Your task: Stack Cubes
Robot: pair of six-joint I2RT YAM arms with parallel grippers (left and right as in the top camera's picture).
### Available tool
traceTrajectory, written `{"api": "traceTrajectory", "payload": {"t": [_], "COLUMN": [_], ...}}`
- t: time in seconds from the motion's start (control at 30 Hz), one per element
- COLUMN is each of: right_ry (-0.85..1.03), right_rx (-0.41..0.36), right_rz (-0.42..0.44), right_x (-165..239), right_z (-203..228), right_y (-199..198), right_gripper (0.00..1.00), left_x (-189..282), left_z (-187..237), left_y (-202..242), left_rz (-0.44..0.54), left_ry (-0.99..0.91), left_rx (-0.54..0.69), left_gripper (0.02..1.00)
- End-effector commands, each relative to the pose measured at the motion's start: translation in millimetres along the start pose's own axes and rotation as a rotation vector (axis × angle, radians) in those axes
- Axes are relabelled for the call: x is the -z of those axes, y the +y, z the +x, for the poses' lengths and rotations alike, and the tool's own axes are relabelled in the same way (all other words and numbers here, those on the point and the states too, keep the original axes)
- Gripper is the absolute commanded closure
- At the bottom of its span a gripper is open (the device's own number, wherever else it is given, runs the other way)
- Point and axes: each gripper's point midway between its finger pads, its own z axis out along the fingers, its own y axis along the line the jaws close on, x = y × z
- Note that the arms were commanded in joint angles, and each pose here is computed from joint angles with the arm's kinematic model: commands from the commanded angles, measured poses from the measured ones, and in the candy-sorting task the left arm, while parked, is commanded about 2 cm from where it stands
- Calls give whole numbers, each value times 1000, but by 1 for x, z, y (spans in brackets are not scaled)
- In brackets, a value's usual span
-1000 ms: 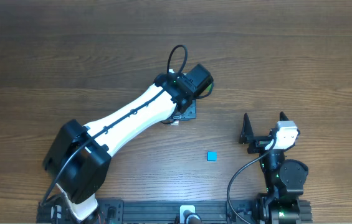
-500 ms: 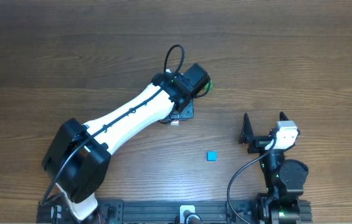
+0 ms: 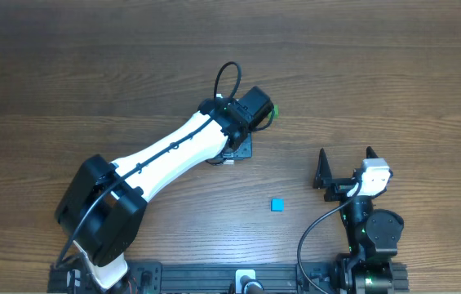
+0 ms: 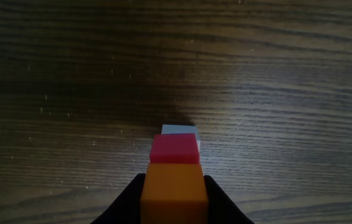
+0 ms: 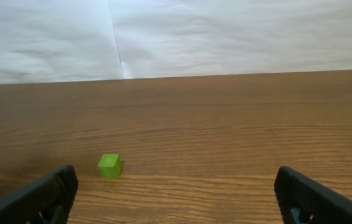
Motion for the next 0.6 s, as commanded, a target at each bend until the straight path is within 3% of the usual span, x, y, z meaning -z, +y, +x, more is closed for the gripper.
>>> {"api": "traceTrajectory", "payload": {"t": [0.03,0.6], "right_ry": [-1,-1], "right_rx": [5,5], "right_rz": [9,9], "right_x": [0,0], "right_z": [1,1], "right_y": [-2,-2], "right_gripper": [9,9], "left_x": [-4,-4], "left_z": [1,-1], "left_y": [3,0], "left_rz": [-5,5], "left_ry": [5,-1], "left_rx": [18,19], "left_gripper": [908,879]}}
